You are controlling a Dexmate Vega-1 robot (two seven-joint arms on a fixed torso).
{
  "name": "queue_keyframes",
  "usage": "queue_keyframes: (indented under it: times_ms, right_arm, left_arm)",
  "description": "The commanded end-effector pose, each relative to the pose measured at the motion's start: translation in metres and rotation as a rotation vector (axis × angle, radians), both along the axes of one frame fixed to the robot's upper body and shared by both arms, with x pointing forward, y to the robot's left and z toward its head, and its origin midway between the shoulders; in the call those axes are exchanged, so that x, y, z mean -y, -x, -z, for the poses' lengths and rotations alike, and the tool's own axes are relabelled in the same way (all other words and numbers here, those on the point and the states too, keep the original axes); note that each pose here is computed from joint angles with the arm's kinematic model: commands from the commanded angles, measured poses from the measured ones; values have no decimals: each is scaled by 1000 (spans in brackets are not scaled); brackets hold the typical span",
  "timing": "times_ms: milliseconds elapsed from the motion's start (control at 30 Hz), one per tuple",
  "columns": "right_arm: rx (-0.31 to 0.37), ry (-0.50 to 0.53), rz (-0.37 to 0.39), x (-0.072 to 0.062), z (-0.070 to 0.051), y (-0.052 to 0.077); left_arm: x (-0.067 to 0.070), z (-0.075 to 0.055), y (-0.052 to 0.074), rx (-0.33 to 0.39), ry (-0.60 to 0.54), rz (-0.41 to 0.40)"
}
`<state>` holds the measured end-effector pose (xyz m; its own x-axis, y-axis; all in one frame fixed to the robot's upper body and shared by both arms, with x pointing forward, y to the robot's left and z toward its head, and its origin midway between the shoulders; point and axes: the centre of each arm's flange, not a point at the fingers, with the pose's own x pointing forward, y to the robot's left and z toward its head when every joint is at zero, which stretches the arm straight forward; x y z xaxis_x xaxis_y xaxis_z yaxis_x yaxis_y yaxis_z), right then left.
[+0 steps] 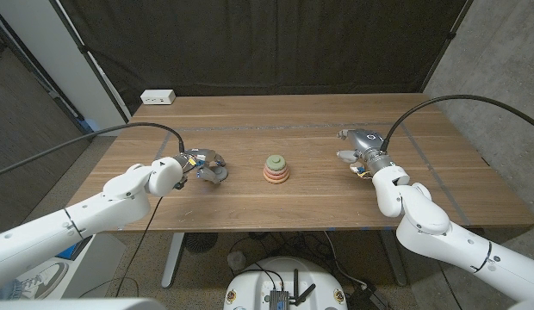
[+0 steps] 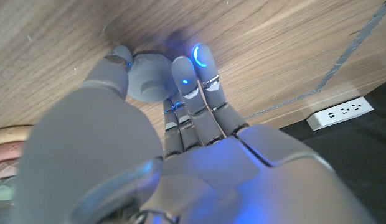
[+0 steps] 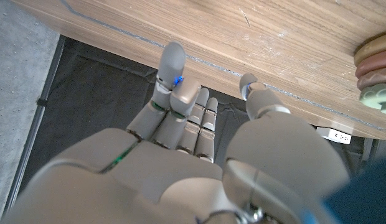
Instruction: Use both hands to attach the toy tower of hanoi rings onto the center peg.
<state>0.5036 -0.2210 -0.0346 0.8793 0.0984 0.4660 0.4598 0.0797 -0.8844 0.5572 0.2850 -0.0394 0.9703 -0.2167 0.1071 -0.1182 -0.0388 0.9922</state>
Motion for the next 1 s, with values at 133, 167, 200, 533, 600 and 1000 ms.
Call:
queue_keyframes:
  times_ms: [133,167,200,533,600,1000]
  right_arm:
    - [-1,0,-7,-2,1,0]
    - [0,0,-7,-2,1,0]
    - [1,1,-9,-2,1,0]
    - [6,-3,-11,-3,0,-1]
    - [7,-2,-12,-3,0,-1]
    - [16,-8,-6,-3,-3,0]
  left_arm:
    - [-3,8,3,-10,33,-11]
    - [-3,8,3,-9,34,-11]
    - [-3,8,4,-7,36,-11]
    - [-3,8,6,14,63,-10]
    - [-3,7,6,17,65,-8]
    - [0,-10,15,44,50,-10]
